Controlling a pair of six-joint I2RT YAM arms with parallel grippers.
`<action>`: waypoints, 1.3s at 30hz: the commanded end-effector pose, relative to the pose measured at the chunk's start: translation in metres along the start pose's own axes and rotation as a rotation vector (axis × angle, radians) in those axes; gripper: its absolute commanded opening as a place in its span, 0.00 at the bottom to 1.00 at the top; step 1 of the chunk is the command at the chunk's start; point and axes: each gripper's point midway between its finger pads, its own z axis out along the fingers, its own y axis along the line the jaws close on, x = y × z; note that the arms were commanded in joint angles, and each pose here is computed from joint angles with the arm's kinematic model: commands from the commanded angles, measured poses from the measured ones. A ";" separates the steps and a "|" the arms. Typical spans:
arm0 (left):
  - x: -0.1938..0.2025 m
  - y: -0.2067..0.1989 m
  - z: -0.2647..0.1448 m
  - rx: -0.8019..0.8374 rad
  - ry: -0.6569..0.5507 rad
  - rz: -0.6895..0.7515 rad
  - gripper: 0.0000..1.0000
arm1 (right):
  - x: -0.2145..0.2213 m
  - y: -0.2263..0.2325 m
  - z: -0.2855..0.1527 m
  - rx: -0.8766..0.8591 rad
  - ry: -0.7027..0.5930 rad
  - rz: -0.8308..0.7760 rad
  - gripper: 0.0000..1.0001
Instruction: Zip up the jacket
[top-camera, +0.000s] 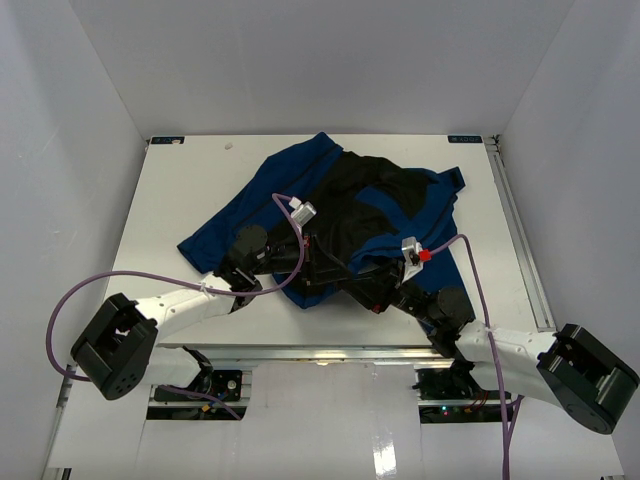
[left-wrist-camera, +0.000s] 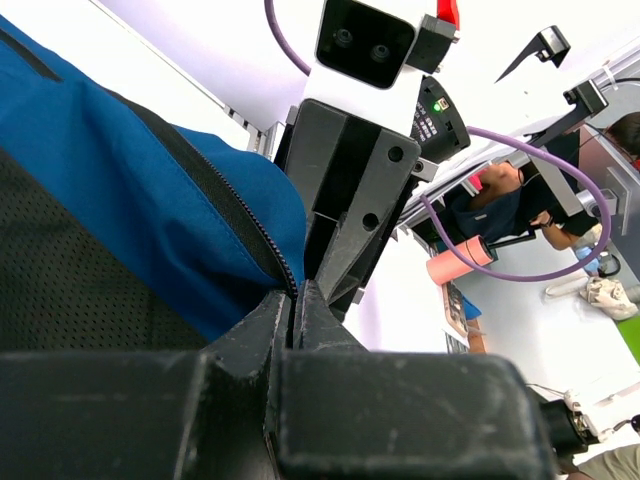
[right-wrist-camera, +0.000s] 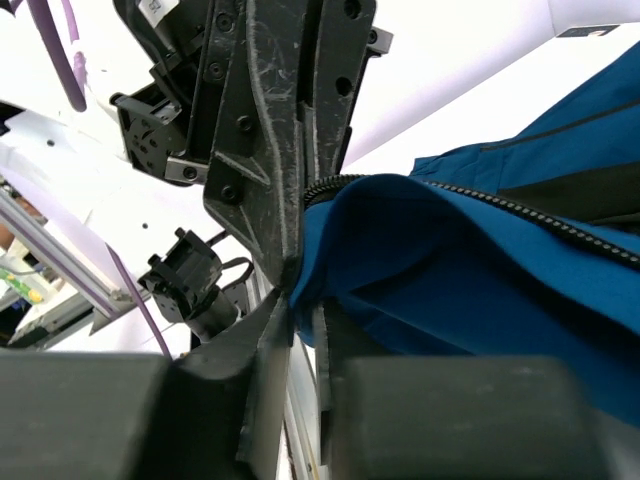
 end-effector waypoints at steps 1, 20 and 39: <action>-0.004 -0.023 -0.003 0.069 -0.009 0.057 0.00 | -0.047 0.034 0.008 -0.147 -0.174 -0.088 0.10; -0.085 0.057 -0.074 -0.824 -0.088 0.198 0.62 | 0.021 -0.009 -0.027 0.019 0.006 -0.063 0.08; -0.100 0.219 -0.259 -1.404 -0.282 -0.180 0.55 | 0.036 -0.039 -0.064 0.205 0.017 -0.061 0.08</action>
